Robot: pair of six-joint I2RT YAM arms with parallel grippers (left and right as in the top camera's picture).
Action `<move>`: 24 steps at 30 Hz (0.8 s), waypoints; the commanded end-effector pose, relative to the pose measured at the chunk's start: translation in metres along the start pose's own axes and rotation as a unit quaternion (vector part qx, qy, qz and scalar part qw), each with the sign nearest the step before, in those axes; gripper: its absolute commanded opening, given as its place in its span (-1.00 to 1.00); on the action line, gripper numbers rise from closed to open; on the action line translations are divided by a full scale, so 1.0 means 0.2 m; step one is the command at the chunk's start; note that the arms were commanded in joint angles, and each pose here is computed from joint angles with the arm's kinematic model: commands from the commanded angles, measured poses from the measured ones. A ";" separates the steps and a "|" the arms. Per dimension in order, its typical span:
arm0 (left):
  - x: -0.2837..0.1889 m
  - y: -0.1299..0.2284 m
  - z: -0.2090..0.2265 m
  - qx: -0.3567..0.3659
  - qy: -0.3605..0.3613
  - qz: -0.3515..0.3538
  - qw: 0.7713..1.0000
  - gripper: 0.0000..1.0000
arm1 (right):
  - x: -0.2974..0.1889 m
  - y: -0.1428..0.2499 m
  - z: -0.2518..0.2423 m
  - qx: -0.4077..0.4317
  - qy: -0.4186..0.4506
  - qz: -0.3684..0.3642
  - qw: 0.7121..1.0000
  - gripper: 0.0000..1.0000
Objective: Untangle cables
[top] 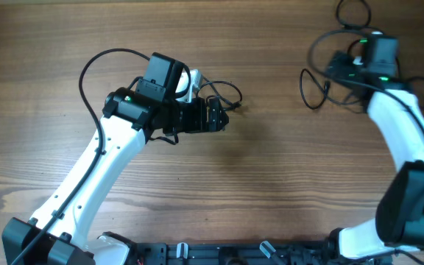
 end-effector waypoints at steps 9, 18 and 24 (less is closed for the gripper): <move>0.00 -0.01 0.02 -0.024 -0.003 -0.003 1.000 1.00 | 0.15 0.08 -0.35 0.087 0.058 0.034 0.994 0.99; 0.00 -0.01 0.02 -0.023 -0.003 -0.003 1.000 1.00 | 0.34 0.22 -0.35 0.081 0.058 0.077 0.992 -0.05; 0.00 -0.01 0.02 -0.023 -0.003 -0.003 1.000 1.00 | 0.35 0.15 -0.39 0.089 0.068 0.045 0.993 -0.49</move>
Point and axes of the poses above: each gripper's point midway between its finger pads, its own x axis out along the fingers, its own z axis along the line the jaws close on, y = z × x, the point moved 1 cm from there along -x, back along the fingers, and after that the axes turned 13 degrees about -x, right-handed, at the moved point
